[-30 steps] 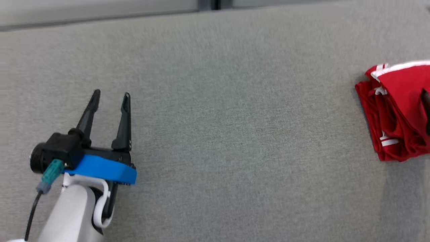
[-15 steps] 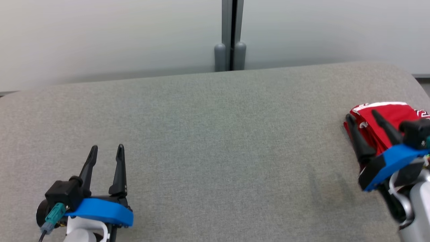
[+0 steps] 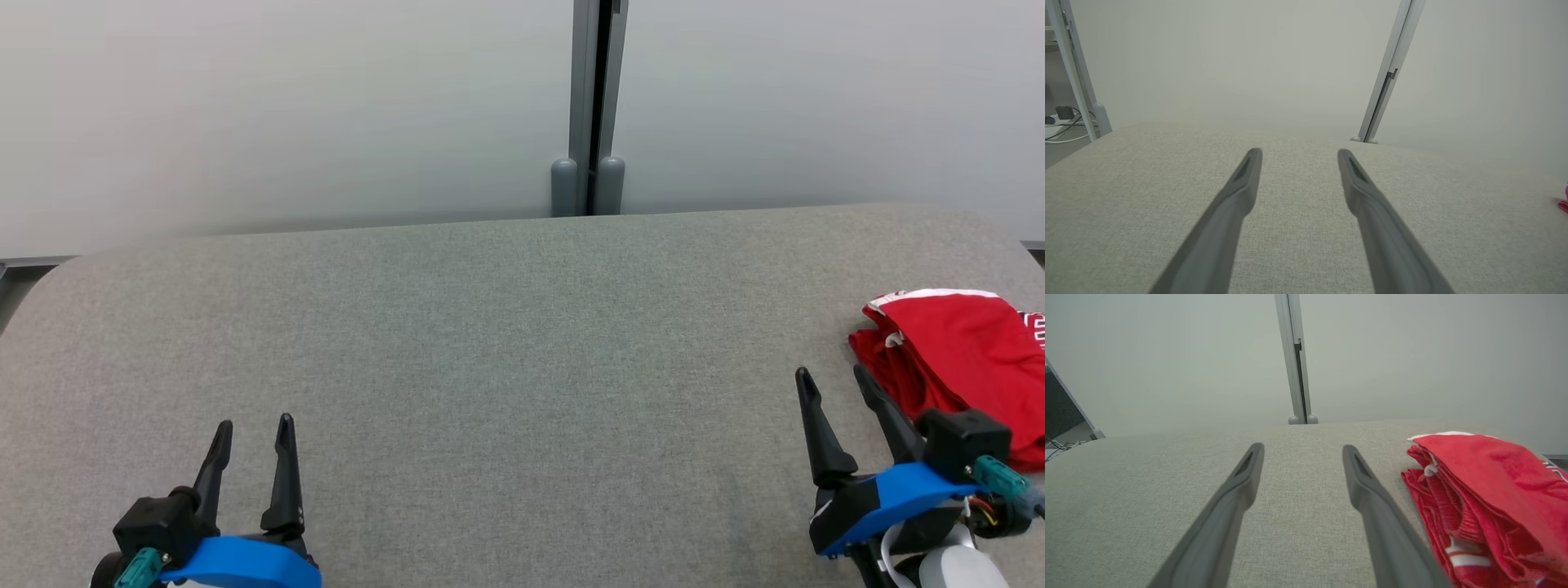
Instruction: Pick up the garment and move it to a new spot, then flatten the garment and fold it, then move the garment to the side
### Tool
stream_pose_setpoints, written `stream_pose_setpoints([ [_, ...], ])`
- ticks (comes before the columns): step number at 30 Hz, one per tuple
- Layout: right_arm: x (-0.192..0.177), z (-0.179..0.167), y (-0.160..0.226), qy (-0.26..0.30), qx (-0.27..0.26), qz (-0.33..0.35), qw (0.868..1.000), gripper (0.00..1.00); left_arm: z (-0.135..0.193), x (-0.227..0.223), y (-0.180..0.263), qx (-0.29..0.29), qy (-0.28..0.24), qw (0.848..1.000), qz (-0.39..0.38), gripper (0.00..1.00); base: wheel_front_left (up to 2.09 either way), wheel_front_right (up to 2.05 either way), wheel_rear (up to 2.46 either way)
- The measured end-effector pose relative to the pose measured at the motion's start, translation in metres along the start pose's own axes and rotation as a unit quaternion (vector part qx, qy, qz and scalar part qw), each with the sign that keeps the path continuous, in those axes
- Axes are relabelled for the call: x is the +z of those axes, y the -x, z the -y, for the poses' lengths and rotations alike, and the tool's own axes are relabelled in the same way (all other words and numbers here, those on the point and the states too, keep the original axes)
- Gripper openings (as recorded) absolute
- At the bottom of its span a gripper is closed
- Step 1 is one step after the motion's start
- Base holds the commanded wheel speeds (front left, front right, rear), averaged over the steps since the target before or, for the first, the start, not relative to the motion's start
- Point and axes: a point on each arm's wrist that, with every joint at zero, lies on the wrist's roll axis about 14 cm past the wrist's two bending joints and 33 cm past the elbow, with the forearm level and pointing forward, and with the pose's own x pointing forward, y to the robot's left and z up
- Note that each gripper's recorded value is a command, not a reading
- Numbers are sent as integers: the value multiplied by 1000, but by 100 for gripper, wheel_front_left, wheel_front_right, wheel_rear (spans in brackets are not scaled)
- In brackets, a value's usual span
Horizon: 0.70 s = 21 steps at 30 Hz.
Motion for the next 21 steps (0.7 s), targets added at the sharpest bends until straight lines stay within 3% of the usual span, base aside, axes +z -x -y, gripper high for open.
stream_pose_setpoints([
  [21, -13, 3, 14, -13, -17, -16, 1000, 100, 0, -3, 3, -6, 2, 1000, -4, 100, 0, 0, 0],
])
